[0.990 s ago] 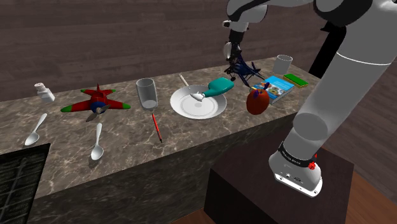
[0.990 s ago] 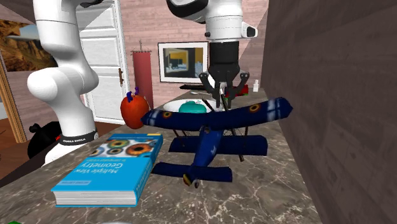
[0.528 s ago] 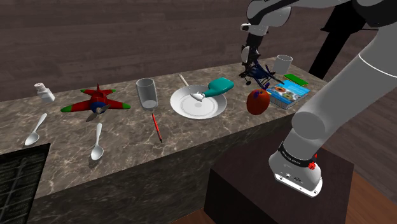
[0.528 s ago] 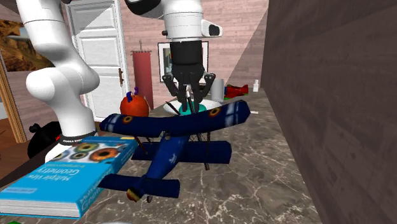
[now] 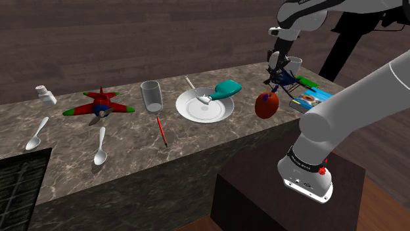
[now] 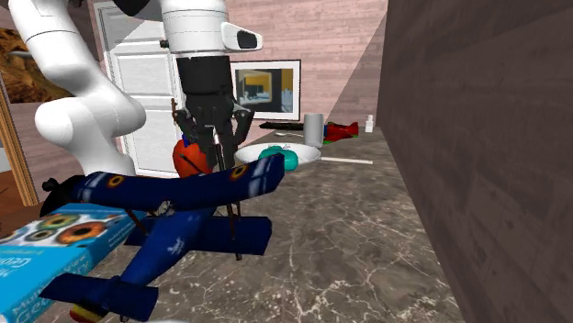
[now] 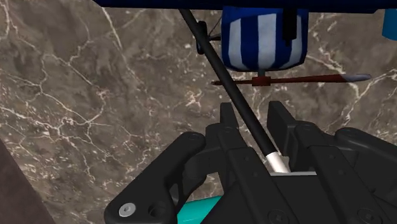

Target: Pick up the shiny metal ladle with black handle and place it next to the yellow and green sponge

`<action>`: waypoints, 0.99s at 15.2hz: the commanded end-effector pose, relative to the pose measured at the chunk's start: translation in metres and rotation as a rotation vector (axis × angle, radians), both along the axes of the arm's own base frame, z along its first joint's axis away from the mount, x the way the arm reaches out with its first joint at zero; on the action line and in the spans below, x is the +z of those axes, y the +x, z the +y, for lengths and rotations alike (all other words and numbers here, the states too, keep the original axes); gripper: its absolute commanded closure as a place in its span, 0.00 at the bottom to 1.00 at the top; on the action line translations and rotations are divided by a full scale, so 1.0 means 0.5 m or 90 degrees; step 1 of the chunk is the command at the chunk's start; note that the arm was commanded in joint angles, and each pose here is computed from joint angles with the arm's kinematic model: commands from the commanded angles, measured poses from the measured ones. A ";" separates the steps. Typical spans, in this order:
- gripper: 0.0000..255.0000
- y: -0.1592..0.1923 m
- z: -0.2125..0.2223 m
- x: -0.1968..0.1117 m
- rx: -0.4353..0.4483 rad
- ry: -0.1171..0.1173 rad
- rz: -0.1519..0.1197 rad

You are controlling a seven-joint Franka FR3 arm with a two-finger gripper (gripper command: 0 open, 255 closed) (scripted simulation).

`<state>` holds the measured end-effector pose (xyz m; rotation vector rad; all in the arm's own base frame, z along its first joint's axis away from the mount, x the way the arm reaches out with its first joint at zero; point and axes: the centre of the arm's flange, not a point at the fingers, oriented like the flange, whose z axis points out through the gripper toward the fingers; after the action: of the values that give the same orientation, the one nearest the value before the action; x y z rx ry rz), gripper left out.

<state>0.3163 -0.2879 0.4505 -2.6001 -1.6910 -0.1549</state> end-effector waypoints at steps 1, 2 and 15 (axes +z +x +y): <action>1.00 -0.064 -0.018 -0.006 -0.003 0.004 0.009; 1.00 -0.090 -0.024 -0.006 -0.003 0.004 0.009; 1.00 -0.424 -0.101 -0.005 -0.003 0.004 0.009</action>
<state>0.1194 -0.3349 0.4511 -2.6016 -1.6789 -0.1633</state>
